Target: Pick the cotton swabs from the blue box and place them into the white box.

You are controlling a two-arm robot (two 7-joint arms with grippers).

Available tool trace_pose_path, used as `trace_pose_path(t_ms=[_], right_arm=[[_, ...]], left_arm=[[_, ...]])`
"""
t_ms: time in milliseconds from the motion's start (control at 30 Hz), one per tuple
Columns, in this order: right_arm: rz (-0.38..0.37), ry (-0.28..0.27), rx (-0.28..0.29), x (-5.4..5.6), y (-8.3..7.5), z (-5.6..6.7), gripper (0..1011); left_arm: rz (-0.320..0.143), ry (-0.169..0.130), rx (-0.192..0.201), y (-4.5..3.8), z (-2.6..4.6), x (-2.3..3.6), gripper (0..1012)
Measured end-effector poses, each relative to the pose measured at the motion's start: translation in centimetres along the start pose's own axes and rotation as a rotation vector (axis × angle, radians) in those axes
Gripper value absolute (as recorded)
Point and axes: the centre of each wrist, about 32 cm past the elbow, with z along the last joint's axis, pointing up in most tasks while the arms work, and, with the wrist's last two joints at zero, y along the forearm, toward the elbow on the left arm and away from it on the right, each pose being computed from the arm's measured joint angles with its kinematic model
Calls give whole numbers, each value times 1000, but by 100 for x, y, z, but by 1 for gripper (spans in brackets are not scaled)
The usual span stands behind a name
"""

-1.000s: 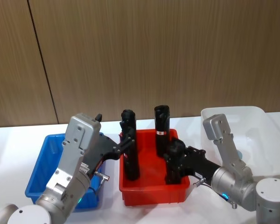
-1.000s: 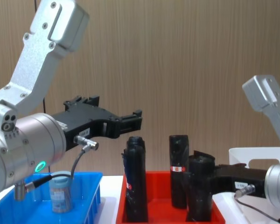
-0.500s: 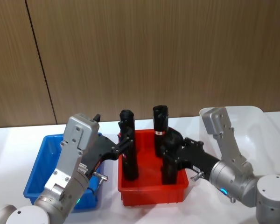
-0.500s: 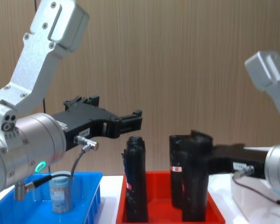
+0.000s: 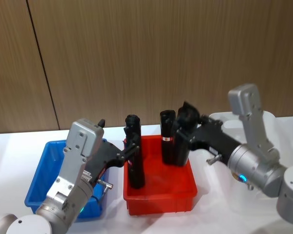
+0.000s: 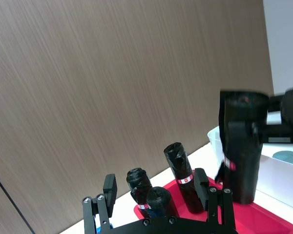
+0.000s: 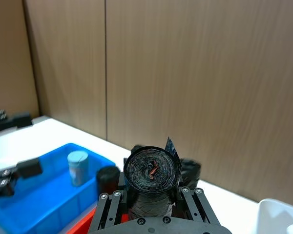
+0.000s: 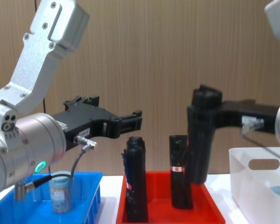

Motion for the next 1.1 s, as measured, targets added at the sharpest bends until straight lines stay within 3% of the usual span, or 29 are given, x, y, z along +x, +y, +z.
trace_pose_path(t_ms=[233,633,867,1100], right_arm=[[-58,-16,37,129,-34,148,497],[-209,-85,57,535,-82,304,497],[-278,-116,43,757,-71,306,497],[-338,-145,4,977,-15,231,497]], left_arm=[[0,0,0,0,0,0,1004],[0,0,0,0,0,0,1004],[0,0,0,0,0,0,1004],[0,0,0,0,0,0,1004]])
